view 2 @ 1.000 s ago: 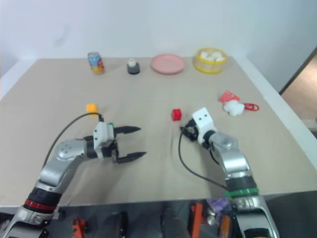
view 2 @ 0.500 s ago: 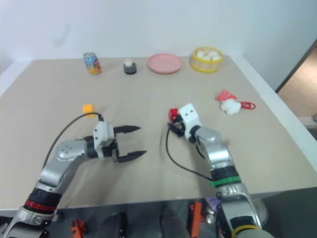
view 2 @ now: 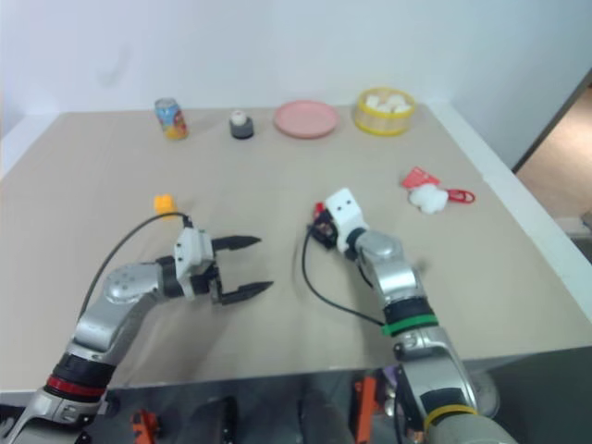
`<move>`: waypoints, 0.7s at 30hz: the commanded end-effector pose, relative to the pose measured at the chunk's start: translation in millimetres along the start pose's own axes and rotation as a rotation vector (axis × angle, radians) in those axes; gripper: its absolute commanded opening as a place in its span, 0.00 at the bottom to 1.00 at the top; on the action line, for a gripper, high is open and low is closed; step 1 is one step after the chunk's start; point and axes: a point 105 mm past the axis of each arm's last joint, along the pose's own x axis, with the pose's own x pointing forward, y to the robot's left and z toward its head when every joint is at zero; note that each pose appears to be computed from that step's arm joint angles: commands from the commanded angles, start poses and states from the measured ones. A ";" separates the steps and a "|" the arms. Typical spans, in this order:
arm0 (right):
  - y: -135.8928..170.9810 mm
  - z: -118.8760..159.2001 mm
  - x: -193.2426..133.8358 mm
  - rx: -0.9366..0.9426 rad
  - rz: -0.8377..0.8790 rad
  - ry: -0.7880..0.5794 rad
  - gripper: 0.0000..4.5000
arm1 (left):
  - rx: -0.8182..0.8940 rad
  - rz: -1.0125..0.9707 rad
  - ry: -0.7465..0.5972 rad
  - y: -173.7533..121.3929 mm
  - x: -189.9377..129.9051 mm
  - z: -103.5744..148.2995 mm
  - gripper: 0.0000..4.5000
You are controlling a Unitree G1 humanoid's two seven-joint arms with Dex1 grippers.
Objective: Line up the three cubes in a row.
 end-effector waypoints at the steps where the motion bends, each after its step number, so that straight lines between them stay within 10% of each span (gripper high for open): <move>1: -8.9 5.5 -0.2 -0.004 -0.028 -0.014 0.35 | 0.040 0.009 -0.036 -0.1 -0.9 12.1 1.00; 11: -20.8 5.1 -2.3 -0.031 -0.048 -0.007 0.27 | 0.039 0.026 -0.040 -0.5 -3.7 13.4 1.00; 21: -3.8 16.5 -82.0 -0.100 0.463 -0.076 0.27 | 0.043 -0.047 0.001 -9.2 -25.5 15.5 1.00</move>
